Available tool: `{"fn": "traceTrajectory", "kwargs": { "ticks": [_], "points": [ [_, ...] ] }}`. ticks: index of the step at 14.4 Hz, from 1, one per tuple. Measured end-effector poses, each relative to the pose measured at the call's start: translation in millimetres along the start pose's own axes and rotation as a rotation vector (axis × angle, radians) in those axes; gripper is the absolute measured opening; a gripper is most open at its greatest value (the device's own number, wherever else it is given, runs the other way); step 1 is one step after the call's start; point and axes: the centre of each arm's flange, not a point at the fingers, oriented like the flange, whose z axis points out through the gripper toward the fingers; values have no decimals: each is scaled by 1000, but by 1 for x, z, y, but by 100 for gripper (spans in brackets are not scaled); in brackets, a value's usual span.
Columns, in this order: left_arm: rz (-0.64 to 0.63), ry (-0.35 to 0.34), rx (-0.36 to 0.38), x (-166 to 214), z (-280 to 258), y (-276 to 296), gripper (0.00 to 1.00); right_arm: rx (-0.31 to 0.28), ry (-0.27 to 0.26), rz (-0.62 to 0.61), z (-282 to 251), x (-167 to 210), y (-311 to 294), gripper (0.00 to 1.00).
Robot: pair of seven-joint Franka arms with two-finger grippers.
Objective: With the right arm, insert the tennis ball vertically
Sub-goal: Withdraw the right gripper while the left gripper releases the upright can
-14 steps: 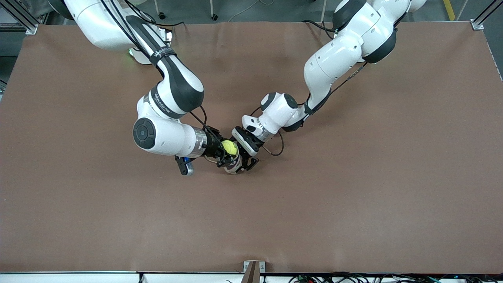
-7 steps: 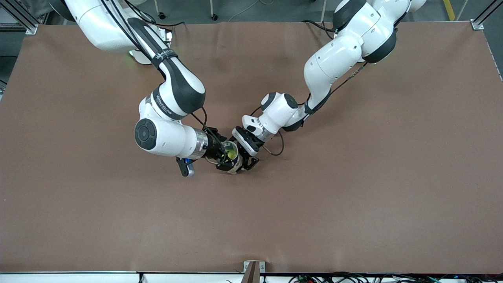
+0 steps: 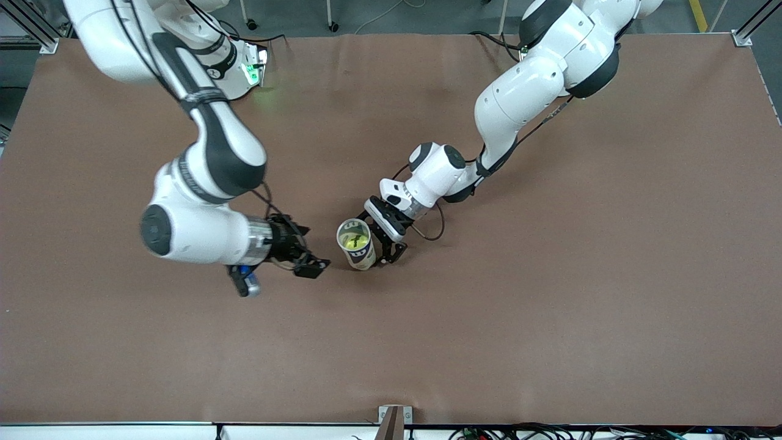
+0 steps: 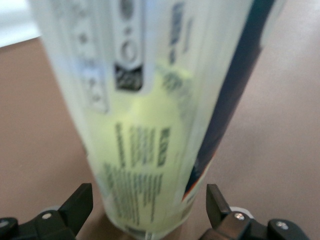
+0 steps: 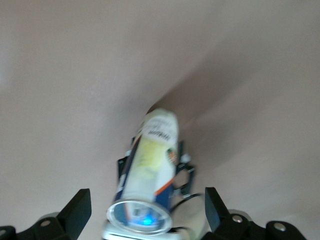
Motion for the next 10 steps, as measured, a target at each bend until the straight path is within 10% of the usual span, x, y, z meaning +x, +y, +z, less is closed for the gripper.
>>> {"fn": "traceTrajectory", "kwargs": {
  "ticks": [10],
  "points": [
    [-128,-237,-32,0,-49,-79,100,-321,126,-660,-140,119,133,100]
  ]
}}
